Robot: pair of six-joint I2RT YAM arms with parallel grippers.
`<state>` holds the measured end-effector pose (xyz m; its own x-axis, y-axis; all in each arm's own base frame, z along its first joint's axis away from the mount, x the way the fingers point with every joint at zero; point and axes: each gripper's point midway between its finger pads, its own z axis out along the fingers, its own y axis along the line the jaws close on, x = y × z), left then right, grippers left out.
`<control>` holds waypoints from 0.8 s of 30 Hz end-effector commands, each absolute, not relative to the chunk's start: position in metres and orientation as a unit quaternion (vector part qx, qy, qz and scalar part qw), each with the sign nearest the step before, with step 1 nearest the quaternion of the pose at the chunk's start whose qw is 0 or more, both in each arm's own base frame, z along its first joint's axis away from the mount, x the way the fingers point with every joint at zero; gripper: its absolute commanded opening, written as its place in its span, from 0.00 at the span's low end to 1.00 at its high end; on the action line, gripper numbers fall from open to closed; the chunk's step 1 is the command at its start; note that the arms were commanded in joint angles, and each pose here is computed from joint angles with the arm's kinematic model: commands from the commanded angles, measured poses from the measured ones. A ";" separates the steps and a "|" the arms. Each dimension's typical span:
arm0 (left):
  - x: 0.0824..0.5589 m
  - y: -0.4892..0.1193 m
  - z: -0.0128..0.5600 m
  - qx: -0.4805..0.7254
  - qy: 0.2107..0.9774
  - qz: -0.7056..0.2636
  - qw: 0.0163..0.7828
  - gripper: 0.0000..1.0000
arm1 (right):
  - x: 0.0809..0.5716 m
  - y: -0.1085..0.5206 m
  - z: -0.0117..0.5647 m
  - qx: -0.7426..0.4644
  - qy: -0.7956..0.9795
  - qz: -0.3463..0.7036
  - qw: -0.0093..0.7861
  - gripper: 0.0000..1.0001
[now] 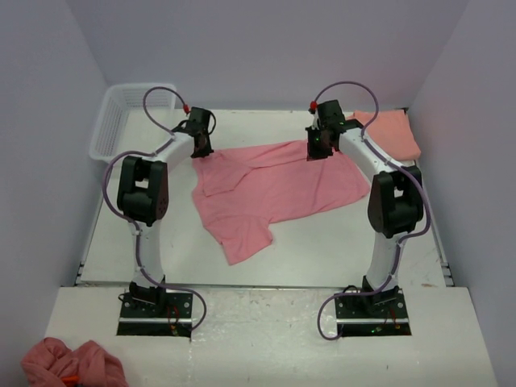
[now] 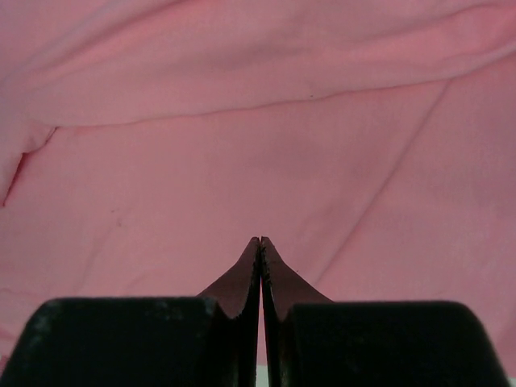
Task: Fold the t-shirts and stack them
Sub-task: Fold the flattened tshirt in 1/3 of the way
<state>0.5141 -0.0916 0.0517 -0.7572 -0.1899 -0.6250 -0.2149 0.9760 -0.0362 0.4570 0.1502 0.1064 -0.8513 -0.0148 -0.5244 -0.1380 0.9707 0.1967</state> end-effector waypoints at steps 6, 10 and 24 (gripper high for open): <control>0.513 -0.036 0.031 -0.138 0.939 0.080 0.305 0.00 | 0.450 0.143 0.131 -0.019 0.949 0.083 0.302 0.00; 0.510 -0.009 0.025 -0.157 0.938 0.092 0.296 0.00 | 0.452 0.134 0.134 -0.012 0.952 0.057 0.300 0.00; 0.526 0.014 0.048 -0.166 0.931 0.080 0.315 0.00 | 0.457 0.108 0.126 0.021 0.961 0.001 0.277 0.00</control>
<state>0.5167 0.0095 0.0299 -0.7623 -0.2750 -0.5859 -0.3741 0.9259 0.0521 0.4512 0.1212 0.1168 -0.8505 0.0038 -0.5260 -0.0183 0.9992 0.0368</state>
